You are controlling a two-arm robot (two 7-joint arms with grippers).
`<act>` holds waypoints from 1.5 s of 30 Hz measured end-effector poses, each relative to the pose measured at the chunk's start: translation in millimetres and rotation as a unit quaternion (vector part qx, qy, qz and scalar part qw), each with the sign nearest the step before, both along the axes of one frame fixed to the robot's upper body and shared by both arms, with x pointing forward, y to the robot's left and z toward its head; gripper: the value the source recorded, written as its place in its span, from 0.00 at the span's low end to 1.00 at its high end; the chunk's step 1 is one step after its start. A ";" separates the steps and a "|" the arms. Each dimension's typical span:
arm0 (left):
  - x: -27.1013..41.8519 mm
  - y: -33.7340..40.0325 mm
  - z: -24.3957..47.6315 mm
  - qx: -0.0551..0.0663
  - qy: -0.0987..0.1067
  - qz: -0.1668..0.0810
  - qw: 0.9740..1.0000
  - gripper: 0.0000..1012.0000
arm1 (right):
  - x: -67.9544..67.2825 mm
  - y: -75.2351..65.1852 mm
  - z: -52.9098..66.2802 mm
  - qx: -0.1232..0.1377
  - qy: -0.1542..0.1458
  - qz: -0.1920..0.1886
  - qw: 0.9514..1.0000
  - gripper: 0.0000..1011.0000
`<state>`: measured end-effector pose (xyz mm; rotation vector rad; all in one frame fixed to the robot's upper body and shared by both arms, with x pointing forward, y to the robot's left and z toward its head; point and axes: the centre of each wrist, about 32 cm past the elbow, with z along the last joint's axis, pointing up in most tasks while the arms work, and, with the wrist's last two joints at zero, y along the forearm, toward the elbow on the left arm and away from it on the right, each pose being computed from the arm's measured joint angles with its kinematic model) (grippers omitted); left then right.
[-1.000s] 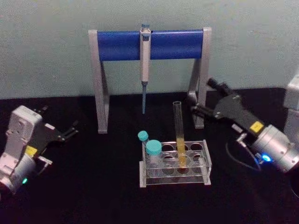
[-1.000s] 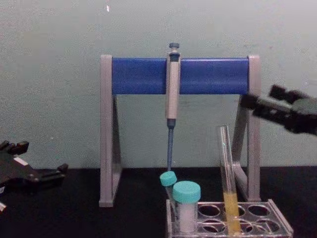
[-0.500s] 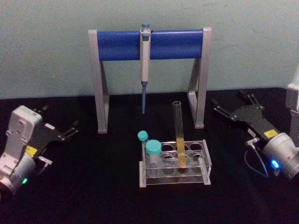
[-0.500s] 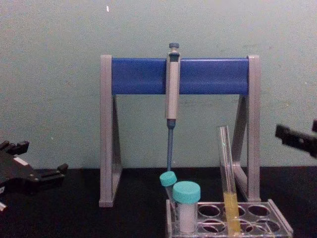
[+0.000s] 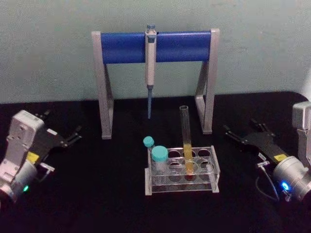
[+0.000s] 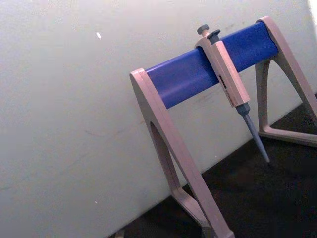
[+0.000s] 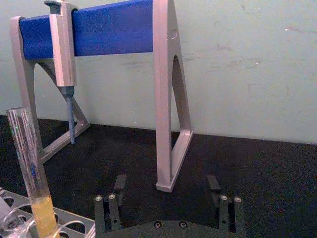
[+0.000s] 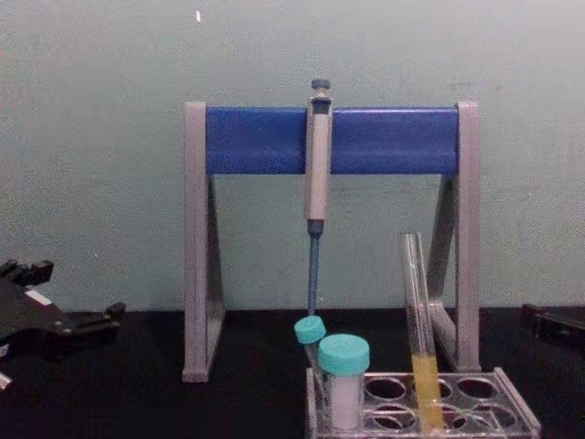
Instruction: Pick up the test tube from the test tube rack, shake it, then place it back into the test tube rack.
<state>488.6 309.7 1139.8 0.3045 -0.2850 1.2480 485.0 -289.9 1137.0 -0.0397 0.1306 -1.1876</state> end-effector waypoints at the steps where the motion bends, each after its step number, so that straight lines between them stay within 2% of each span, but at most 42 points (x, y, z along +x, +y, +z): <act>1: 0.0 0.0 0.0 0.000 0.000 0.000 1.000 0.99 | 0.0 0.1 0.0 0.000 0.000 0.000 1.000 0.99; 45: 0.0 0.0 0.0 0.000 0.000 0.000 1.000 0.99 | 0.5 1.0 1.9 -0.002 -0.005 0.002 1.000 0.99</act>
